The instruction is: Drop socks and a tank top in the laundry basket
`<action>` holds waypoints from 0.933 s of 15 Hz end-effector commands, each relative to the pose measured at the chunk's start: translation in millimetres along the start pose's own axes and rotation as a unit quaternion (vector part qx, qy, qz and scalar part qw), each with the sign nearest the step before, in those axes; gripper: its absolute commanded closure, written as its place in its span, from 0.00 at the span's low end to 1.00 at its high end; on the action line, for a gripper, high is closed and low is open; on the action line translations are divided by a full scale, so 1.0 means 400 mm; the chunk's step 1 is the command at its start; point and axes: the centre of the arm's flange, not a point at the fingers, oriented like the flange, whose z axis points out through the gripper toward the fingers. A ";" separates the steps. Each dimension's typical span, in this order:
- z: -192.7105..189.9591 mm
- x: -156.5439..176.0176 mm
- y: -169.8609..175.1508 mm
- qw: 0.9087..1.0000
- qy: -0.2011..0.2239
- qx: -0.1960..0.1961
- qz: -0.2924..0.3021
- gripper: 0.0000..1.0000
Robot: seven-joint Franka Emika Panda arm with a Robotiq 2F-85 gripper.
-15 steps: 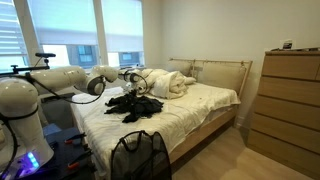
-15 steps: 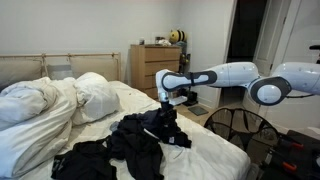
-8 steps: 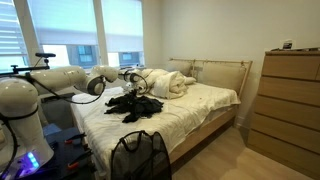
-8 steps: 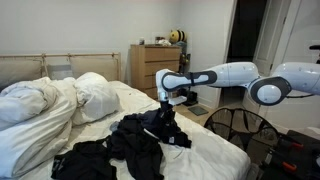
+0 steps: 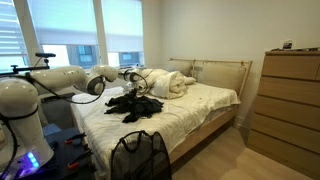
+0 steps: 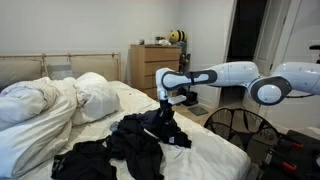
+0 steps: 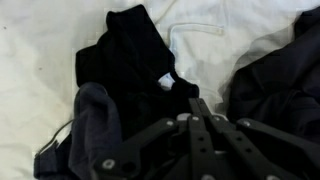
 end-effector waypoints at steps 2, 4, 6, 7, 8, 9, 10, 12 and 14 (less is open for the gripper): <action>-0.185 -0.134 -0.076 1.000 0.021 0.011 -0.004 1.00; -0.278 -0.159 -0.123 0.999 0.040 0.011 -0.008 1.00; -0.375 -0.201 -0.168 0.998 0.054 0.013 -0.002 1.00; -0.419 -0.229 -0.187 0.998 0.062 0.014 0.001 1.00; -0.461 -0.253 -0.202 0.997 0.070 0.014 0.005 1.00; -0.500 -0.272 -0.213 0.997 0.079 0.016 0.008 1.00; -0.535 -0.291 -0.224 0.996 0.085 0.019 0.011 1.00; -0.607 -0.328 -0.241 0.994 0.103 0.023 0.020 1.00; -0.671 -0.360 -0.251 0.991 0.124 0.027 0.030 1.00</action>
